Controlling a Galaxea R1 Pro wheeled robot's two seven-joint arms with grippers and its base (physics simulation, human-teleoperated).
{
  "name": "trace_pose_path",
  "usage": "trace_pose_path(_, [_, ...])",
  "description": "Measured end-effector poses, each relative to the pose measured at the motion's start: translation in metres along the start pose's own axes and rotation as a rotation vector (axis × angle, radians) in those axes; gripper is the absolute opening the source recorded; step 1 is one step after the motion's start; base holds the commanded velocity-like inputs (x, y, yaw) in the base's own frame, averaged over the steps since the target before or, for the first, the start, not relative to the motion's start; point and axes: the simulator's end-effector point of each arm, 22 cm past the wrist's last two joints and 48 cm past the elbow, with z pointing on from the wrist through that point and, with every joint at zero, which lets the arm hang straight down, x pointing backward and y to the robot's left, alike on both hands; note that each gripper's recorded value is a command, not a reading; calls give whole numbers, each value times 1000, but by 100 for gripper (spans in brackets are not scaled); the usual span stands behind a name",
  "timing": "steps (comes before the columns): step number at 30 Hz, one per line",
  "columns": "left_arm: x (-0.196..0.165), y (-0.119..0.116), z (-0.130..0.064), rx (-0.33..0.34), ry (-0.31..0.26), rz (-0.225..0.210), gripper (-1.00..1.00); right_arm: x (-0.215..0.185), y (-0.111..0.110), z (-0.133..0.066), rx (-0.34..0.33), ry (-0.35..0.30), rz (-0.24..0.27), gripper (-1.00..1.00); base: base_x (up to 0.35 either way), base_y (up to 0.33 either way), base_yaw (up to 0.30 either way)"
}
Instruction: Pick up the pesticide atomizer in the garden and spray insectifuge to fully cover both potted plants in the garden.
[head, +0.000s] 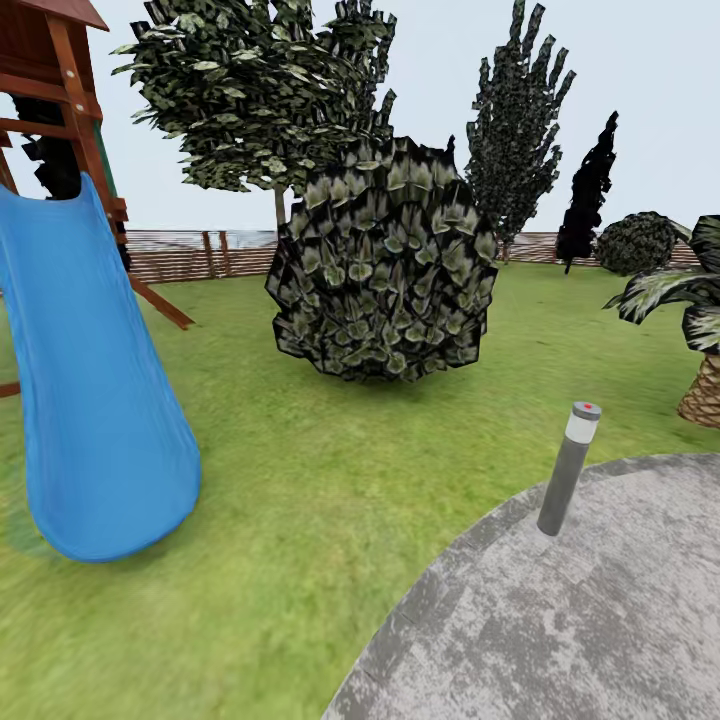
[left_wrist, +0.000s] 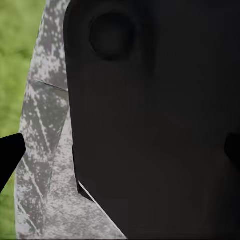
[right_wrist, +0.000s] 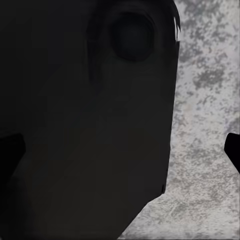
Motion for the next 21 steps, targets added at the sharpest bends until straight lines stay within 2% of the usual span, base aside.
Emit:
trace_pose_path(2, [-17, 9, 0, -10, -33, -2, 100, -17, -7, 0, 12, -33, -4, 100, 0, 0, 0])
trace_pose_path(5, [-42, 22, -2, -27, -83, -3, 100, -42, 0, -1, 2, -83, -3, 100, 0, 0, 0])
trace_pose_path(6, [-42, 18, -2, -23, -89, -4, 100, -51, 5, -2, -3, -100, -2, 100, 0, 0, 0])
trace_pose_path(10, [-10, 3, 0, -5, -28, -8, 100, -76, 22, -4, -25, -130, 1, 100, 0, 0, 0])
trace_pose_path(12, [-3, 3, 0, -5, -12, -9, 100, -73, 29, -4, -34, -118, 2, 100, 0, 0, 0])
trace_pose_path(17, [-15, 26, -1, -34, -20, -13, 100, -86, 7, -5, -5, -140, 3, 100, 0, 0, 0])
trace_pose_path(21, [-42, 44, -3, -57, -75, -15, 100, -101, -11, -8, 18, -184, 5, 100, 0, 0, 0])
